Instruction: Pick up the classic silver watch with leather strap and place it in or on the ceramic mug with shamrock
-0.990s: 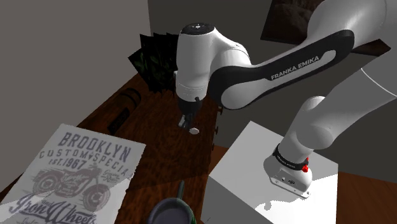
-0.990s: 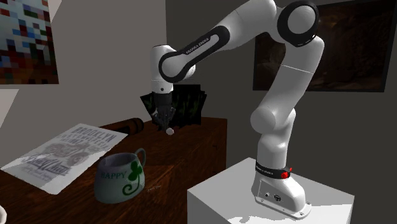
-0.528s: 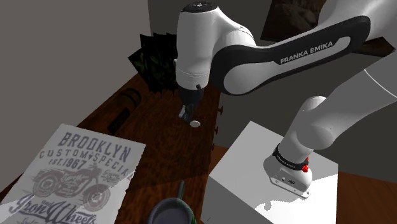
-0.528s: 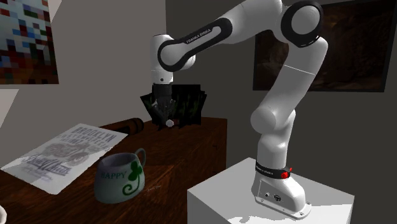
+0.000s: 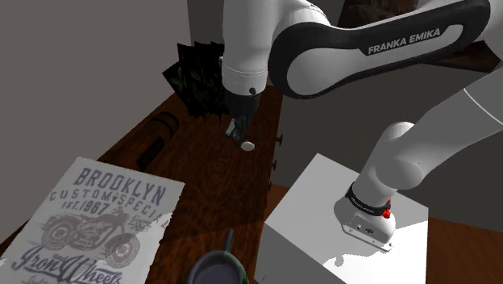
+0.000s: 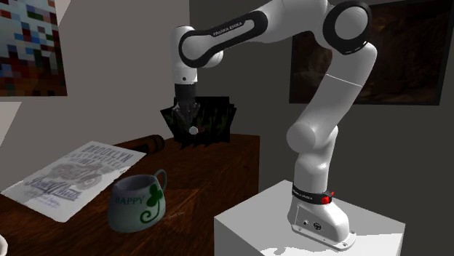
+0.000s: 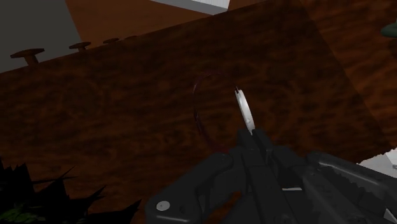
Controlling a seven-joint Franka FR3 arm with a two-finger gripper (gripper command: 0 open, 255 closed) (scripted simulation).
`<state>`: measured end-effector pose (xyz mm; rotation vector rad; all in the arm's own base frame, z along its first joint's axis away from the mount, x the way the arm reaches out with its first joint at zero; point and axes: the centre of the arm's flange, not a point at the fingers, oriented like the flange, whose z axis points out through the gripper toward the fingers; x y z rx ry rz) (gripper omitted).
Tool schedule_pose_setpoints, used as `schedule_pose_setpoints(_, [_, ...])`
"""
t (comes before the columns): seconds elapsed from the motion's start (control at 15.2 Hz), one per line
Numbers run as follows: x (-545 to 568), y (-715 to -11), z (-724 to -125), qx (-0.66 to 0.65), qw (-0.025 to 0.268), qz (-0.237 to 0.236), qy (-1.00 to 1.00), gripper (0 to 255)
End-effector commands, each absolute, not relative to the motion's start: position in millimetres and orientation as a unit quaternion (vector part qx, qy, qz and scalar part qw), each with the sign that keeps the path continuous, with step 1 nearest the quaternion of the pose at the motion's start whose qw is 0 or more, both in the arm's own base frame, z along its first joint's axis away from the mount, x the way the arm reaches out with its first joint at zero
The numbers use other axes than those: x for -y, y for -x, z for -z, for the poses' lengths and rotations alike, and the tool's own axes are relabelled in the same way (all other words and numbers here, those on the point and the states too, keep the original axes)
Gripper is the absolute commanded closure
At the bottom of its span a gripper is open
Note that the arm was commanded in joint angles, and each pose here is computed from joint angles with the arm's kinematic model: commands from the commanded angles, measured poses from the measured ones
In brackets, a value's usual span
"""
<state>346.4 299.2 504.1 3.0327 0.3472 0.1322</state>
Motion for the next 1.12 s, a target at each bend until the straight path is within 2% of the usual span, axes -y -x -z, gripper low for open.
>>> schedule_pose_setpoints(0.0, [-299, -345, -515, -0.114, 0.043, -0.043, -0.992, 255])
schedule_pose_setpoints(1.06, [-484, -244, -528, -0.114, 0.043, -0.043, -0.992, 255])
